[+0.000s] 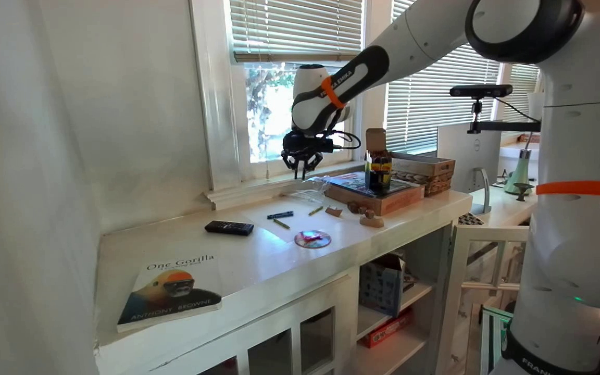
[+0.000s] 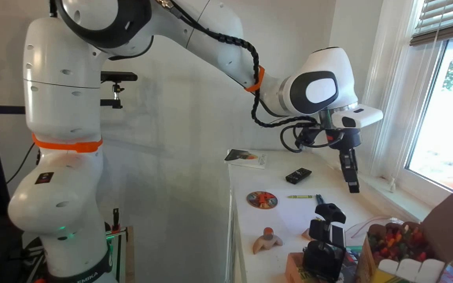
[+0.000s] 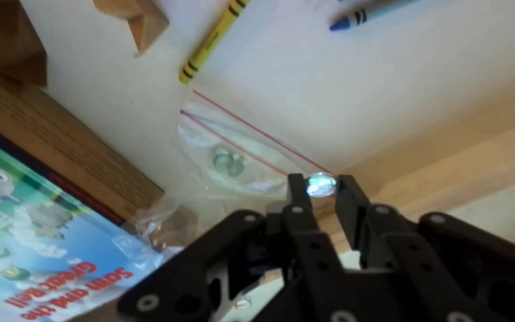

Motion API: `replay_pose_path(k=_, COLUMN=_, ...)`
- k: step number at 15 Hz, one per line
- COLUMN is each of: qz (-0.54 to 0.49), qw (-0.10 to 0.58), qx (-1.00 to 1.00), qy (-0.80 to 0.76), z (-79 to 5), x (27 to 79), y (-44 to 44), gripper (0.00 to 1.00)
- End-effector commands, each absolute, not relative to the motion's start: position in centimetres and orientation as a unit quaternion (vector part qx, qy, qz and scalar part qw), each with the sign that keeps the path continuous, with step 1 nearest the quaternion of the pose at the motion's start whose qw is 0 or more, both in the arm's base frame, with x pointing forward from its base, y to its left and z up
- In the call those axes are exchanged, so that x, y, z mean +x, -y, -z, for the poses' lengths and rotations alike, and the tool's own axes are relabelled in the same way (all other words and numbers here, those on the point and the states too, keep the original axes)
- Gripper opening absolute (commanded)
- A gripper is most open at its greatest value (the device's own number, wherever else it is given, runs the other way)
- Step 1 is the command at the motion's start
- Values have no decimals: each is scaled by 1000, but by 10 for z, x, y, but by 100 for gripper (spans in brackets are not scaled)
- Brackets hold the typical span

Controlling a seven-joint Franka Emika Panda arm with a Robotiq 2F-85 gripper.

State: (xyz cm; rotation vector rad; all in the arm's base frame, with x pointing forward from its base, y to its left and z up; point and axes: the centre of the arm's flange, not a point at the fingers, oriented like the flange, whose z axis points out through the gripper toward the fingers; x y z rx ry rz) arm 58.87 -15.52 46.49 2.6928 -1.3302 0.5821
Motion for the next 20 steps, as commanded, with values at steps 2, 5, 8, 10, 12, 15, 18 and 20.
replay_pose_path(k=2, qz=-170, qw=37, qx=868, qy=464, z=-450, x=583, y=151, gripper=22)
replay_pose_path(k=5, qz=-161, qw=37, qx=859, qy=484, z=-439, x=581, y=154, gripper=22)
replay_pose_path(k=8, qz=-155, qw=39, qx=859, qy=487, z=-429, x=586, y=151, gripper=6)
replay_pose_path(k=10, qz=-164, qw=33, qx=855, qy=490, z=-418, x=591, y=147, gripper=6)
replay_pose_path(k=12, qz=-186, qw=28, qx=848, qy=495, z=-411, x=598, y=148, gripper=6)
replay_pose_path(k=15, qz=-202, qw=25, qx=840, qy=503, z=-400, x=606, y=152, gripper=6)
replay_pose_path(k=18, qz=-208, qw=25, qx=835, qy=509, z=-386, x=611, y=155, gripper=6)
replay_pose_path(k=20, qz=-207, qw=24, qx=833, qy=513, z=-377, x=613, y=159, gripper=6)
